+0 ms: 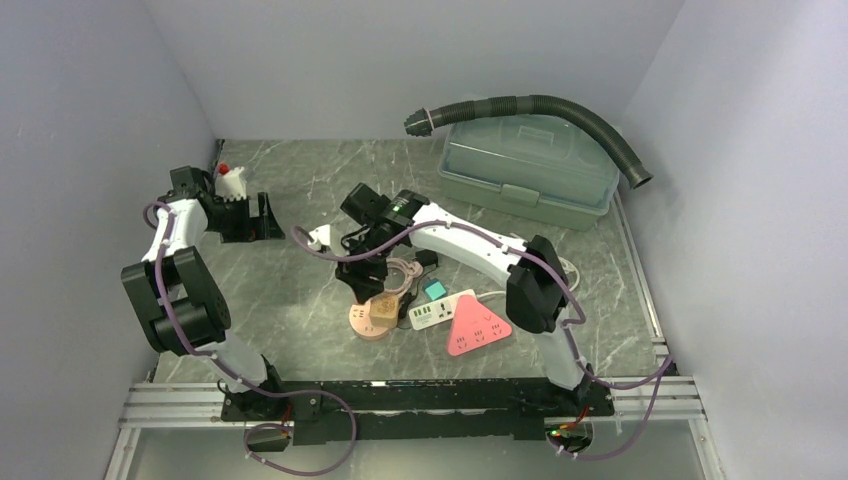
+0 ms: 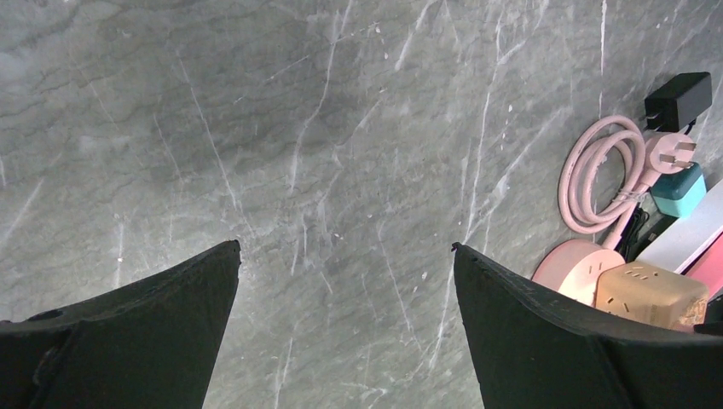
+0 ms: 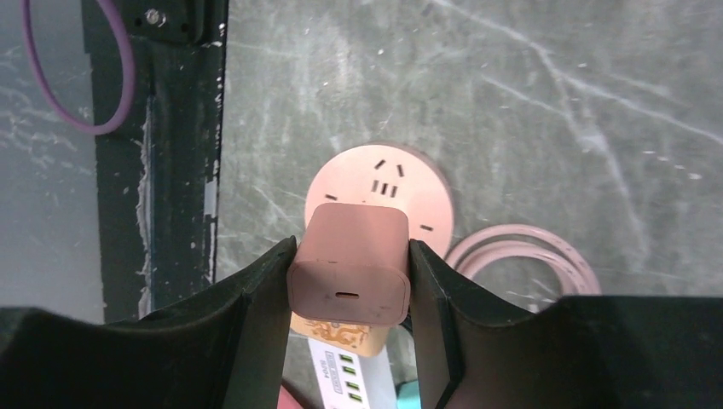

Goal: Insert the plug
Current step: Insert the plug into the socket.

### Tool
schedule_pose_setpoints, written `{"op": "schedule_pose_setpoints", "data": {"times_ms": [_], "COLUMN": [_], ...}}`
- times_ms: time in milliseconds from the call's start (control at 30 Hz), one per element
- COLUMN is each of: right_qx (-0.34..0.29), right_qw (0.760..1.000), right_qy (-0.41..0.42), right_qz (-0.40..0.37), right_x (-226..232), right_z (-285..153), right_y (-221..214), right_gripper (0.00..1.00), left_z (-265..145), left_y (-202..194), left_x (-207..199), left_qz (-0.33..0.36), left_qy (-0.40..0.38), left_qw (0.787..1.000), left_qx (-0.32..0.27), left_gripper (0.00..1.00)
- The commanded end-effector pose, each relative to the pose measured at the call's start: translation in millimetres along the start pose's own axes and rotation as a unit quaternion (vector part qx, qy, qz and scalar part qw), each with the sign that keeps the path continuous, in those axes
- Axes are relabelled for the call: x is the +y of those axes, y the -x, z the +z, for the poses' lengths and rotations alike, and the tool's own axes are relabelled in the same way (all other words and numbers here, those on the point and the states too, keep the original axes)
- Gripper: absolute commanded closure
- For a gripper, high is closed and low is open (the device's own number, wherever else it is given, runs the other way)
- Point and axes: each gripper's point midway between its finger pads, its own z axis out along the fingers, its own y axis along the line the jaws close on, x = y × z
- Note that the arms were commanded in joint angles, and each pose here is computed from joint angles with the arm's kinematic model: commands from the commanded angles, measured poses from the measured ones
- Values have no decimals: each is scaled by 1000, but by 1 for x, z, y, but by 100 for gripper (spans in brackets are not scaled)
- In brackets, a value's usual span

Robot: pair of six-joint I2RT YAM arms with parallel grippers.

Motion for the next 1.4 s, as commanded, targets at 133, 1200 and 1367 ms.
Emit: {"op": "schedule_pose_setpoints", "data": {"times_ms": [133, 1200, 1367], "right_qx": [-13, 56, 53], "right_qw": [999, 997, 997], "right_qy": [40, -6, -8], "right_qz": [-20, -48, -50], "right_x": [20, 24, 20], "right_z": [5, 18, 23], "right_y": [-2, -49, -41], "right_gripper": [93, 96, 96], "left_z": [6, 13, 13], "left_y": [3, 10, 10], "left_x": [7, 12, 11], "left_qz": [24, 30, 27], "left_qy": [-4, -48, -54], "left_qw": [1000, 998, 998], "left_qx": [-10, -19, -20], "left_gripper": [0, 0, 0]}}
